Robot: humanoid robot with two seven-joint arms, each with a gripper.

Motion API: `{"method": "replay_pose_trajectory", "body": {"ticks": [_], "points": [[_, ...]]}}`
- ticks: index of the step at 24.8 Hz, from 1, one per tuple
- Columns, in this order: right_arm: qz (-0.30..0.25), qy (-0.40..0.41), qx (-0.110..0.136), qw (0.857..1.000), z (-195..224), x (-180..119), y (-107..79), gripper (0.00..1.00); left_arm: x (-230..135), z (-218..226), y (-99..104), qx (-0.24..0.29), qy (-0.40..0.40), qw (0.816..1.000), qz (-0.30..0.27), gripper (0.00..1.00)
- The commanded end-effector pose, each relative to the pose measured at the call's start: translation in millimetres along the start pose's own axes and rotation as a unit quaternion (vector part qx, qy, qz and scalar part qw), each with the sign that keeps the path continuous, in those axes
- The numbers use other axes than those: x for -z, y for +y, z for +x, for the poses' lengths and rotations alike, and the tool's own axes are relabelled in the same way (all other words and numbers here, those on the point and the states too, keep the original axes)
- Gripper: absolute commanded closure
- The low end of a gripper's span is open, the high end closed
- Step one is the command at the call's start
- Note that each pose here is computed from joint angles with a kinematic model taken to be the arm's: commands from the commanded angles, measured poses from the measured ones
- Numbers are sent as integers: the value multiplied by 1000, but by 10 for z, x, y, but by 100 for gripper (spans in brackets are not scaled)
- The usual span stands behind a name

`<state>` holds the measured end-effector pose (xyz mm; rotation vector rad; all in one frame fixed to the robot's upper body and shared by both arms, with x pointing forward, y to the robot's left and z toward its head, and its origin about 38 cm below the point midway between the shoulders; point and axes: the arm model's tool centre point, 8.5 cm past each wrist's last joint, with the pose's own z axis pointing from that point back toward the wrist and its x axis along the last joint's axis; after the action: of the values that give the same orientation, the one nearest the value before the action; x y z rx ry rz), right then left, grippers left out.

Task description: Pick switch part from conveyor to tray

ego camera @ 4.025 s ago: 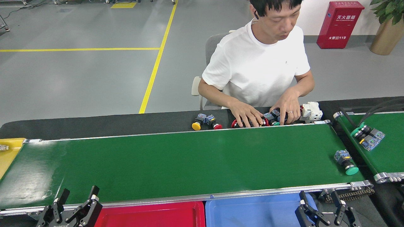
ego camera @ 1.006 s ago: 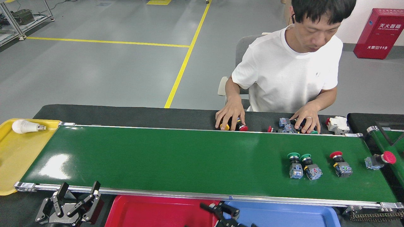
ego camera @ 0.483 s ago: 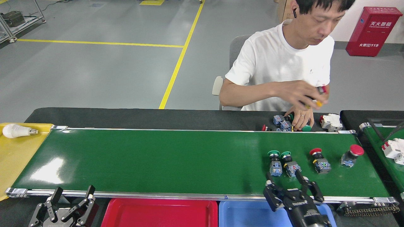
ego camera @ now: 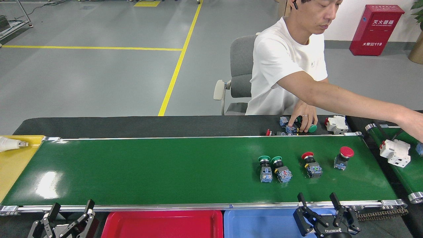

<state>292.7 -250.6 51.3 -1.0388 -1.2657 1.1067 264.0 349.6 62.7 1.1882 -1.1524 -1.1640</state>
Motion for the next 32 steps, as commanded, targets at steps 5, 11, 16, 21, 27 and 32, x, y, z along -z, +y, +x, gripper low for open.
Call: {"method": "replay_pose_trajectory", "body": {"ticks": [5,11,16,21,27,32], "points": [[-3,-29,5,1000,261,116,-72,0,5,32,40,2,-10,1000,6,0],[59,-28,-20,998,586,394,-7,0,26,136,58,-3,-49,999,11,0],[99,-24,-32,994,631,627,90,1,88,154,104,-2,-51,998,20,0],[111,-41,-25,993,884,932,159,3,176,181,173,-2,-55,998,32,0],[113,-72,-30,991,1142,1039,160,6,266,352,163,-8,-75,997,33,0],[111,-95,-28,989,1256,1105,133,9,275,456,148,-10,-91,995,31,0]]}}
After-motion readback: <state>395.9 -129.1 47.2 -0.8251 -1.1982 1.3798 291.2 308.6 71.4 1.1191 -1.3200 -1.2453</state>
